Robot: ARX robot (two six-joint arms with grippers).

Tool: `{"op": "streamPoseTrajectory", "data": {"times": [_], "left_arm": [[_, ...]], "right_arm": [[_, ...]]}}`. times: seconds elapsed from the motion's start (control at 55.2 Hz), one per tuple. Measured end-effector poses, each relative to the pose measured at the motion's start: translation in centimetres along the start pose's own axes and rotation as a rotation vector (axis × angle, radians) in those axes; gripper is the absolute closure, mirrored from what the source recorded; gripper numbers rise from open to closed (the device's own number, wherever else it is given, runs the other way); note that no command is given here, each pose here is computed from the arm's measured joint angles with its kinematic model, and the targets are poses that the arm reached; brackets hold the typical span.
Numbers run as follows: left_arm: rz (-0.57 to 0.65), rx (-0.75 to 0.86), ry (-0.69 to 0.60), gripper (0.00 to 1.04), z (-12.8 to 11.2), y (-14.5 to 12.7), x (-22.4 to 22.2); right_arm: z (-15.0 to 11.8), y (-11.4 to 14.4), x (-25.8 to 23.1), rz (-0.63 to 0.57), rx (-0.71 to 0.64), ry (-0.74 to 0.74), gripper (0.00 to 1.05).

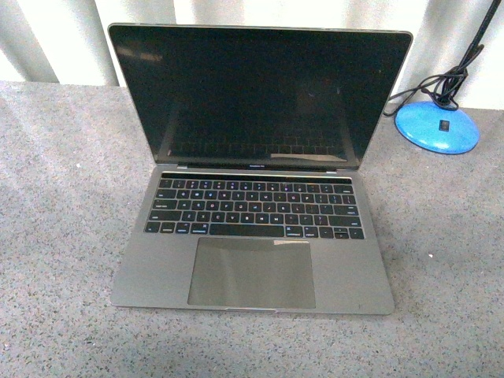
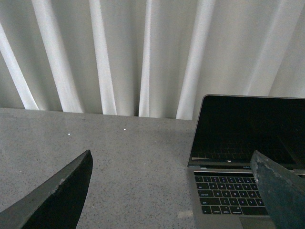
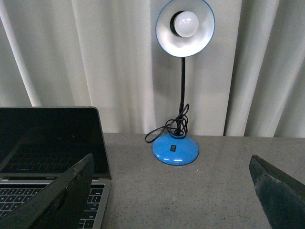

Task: Close laptop

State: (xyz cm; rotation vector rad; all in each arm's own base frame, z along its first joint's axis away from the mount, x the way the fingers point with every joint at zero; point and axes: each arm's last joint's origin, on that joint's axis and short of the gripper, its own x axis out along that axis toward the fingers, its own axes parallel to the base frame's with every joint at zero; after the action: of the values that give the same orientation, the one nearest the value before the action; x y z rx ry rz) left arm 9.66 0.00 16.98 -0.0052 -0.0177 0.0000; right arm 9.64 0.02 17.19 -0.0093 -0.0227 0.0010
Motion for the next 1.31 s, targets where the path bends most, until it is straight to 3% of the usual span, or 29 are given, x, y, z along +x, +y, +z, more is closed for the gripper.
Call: {"op": "streamPoseTrajectory", "data": {"times": [1.305], "left_arm": [[0.000, 0.000, 0.000, 0.07, 0.00, 0.00, 0.00]], "right_arm": [[0.00, 0.00, 0.00, 0.000, 0.000, 0.000, 0.10]]}}
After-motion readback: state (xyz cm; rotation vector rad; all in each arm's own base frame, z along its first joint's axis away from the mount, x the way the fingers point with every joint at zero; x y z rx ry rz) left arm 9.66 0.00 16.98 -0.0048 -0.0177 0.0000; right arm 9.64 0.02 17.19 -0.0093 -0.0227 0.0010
